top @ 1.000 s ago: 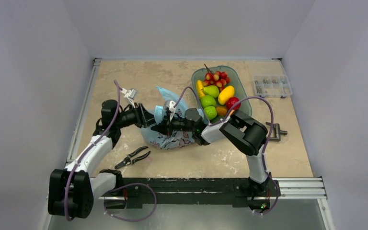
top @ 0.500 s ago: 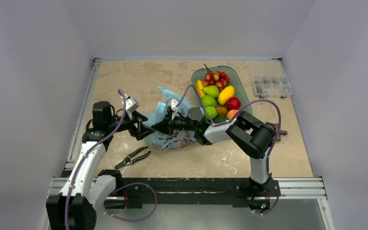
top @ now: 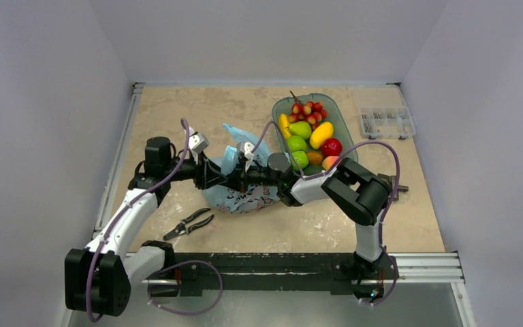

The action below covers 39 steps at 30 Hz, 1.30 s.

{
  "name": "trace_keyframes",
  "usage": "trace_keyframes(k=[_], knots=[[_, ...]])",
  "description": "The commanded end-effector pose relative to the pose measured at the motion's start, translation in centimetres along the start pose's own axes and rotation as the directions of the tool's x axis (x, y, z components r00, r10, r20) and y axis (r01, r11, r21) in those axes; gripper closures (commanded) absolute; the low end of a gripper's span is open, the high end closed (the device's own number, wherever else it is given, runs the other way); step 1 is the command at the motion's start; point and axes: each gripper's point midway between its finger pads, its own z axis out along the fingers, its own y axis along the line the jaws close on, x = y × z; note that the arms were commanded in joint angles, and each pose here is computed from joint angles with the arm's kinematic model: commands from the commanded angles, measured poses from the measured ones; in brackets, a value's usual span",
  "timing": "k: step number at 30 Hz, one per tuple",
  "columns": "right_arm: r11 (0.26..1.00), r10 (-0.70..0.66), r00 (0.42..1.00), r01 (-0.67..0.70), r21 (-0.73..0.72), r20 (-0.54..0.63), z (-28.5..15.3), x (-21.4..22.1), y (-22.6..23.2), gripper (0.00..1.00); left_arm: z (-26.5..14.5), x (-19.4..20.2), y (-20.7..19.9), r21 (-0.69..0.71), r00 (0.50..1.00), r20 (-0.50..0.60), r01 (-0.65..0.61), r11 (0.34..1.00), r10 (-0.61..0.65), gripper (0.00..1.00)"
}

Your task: Place the fake fruits into the plastic bag and tie a complex knot

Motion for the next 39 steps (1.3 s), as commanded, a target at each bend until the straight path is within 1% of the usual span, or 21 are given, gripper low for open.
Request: trace_keyframes(k=[1,2,5,7,10,13,16,20,25,28,29,30,31,33,34,35,36,37,38,39], knots=[[0.997,-0.059,0.997,0.061,-0.046,0.053,-0.2,-2.3,1.5,1.0,0.0,-3.7,-0.6,0.034,0.993,0.083,-0.093,0.995,0.09,0.7],[0.997,-0.061,0.997,0.064,-0.049,0.055,-0.2,-2.3,1.5,1.0,0.1,-3.9,-0.5,0.032,0.992,0.091,-0.096,0.995,0.093,0.76],[0.996,-0.066,0.996,0.069,-0.054,0.061,-0.2,-2.6,1.6,1.0,0.1,-4.6,-0.2,0.035,0.992,0.117,-0.047,0.998,0.043,0.89],[0.996,-0.068,0.996,0.072,-0.055,0.062,-0.2,-2.6,1.7,1.0,0.0,-4.8,0.0,0.033,0.991,0.127,-0.037,0.999,0.033,0.92],[0.996,-0.073,0.995,0.076,-0.055,0.062,-0.2,-2.7,1.6,1.0,-0.2,-5.0,0.2,0.03,0.991,0.13,-0.033,0.999,0.028,0.9],[0.995,-0.074,0.995,0.078,-0.06,0.061,-0.2,-2.6,1.7,1.0,-0.3,-5.2,0.5,0.019,0.99,0.139,-0.015,1.0,0.012,0.82],[0.995,-0.075,0.995,0.079,-0.064,0.063,-0.2,-2.6,1.8,1.0,-0.1,-5.1,0.3,0.039,0.991,0.135,-0.015,0.999,0.01,0.79],[0.994,-0.078,0.994,0.083,-0.066,0.072,-0.1,-2.9,1.9,1.0,0.4,-4.1,-0.2,0.066,0.995,0.098,-0.035,0.997,0.029,0.63],[0.993,-0.084,0.993,0.09,-0.074,0.079,0.0,-3.3,1.9,1.0,0.6,-3.2,-0.4,0.089,0.997,0.078,-0.016,0.996,0.009,0.56],[0.992,-0.088,0.993,0.094,-0.078,0.077,0.1,-3.3,2.0,0.98,0.7,-2.6,-0.4,0.097,0.998,0.062,-0.017,0.995,0.011,0.56],[0.992,-0.089,0.993,0.095,-0.085,0.078,0.1,-3.4,2.1,0.98,0.7,-2.4,-0.4,0.098,0.998,0.057,-0.016,0.995,0.01,0.61],[0.992,-0.092,0.993,0.098,-0.084,0.079,0.0,-3.4,2.1,0.96,0.7,-2.3,-0.4,0.1,0.999,0.054,-0.014,0.995,0.009,0.68],[0.991,-0.094,0.992,0.1,-0.086,0.081,0.0,-3.6,2.2,0.94,0.7,-2.2,-0.4,0.105,0.999,0.052,-0.011,0.994,0.006,0.76],[0.99,-0.093,0.992,0.101,-0.099,0.081,0.0,-3.8,2.5,0.91,0.8,-2.2,-0.5,0.111,0.999,0.05,-0.004,0.994,-0.002,0.87],[0.99,-0.092,0.992,0.1,-0.104,0.082,0.0,-4.1,2.6,0.88,0.7,-2.4,-0.5,0.108,0.999,0.054,-0.013,0.994,0.007,0.94],[0.989,-0.101,0.992,0.109,-0.101,0.079,-0.2,-4.3,2.6,0.81,0.5,-2.2,-0.5,0.102,0.999,0.043,0.008,0.995,-0.012,1.0],[0.989,-0.11,0.991,0.117,-0.096,0.072,-0.4,-4.5,2.4,0.71,0.4,-2.1,-0.4,0.091,0.999,0.042,-0.016,0.996,0.012,1.0],[0.988,-0.119,0.991,0.125,-0.09,0.067,-0.9,-5.1,2.3,0.57,0.1,-2.0,-0.1,0.077,0.999,0.041,-0.02,0.997,0.017,1.0],[0.988,-0.129,0.99,0.134,-0.081,0.063,-1.4,-5.5,2.1,0.47,-0.2,-2.1,0.1,0.066,0.999,0.044,-0.023,0.998,0.02,1.0],[0.988,-0.132,0.99,0.136,-0.067,0.054,-2.1,-6.3,1.9,0.4,-0.5,-2.2,0.4,0.057,0.999,0.048,-0.023,0.998,0.021,1.0]])
